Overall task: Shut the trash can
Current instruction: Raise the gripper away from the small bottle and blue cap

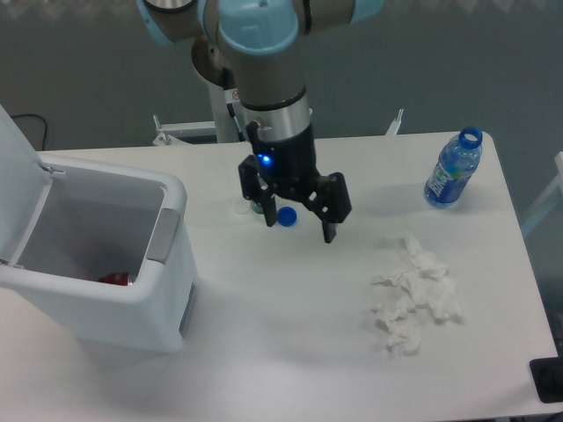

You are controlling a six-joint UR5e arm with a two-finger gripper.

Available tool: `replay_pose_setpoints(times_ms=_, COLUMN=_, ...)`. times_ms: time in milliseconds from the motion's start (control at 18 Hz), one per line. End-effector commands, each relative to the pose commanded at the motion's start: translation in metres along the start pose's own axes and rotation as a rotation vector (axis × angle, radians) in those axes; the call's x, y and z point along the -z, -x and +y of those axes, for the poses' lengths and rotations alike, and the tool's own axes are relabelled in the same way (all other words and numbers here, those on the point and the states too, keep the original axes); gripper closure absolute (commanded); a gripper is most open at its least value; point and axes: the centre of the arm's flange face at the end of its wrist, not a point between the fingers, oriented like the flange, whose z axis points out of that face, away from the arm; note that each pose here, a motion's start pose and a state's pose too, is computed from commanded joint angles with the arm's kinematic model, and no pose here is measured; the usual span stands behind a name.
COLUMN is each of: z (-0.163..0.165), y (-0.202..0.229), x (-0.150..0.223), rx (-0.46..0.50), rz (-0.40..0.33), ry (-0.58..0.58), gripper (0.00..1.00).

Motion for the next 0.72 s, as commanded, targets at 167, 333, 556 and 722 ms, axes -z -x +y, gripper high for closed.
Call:
replay_pose_setpoints(times_ms=167, z=-0.002, y=0.0, x=0.0, rx=-0.002, rz=-0.008, ry=-0.008, gripper=0.0)
replay_pose_setpoints(times_ms=333, z=-0.003, y=0.001, x=0.0, rx=0.016, rz=-0.013, ry=-0.018, gripper=0.0)
replay_pose_setpoints(times_ms=556, z=-0.004, y=0.007, x=0.007, rx=0.08, rz=0.01, ry=-0.098, gripper=0.0)
replay_pose_setpoints(times_ms=722, z=-0.008, y=0.004, x=0.017, rx=0.174, rz=0.007, ry=-0.113, gripper=0.0)
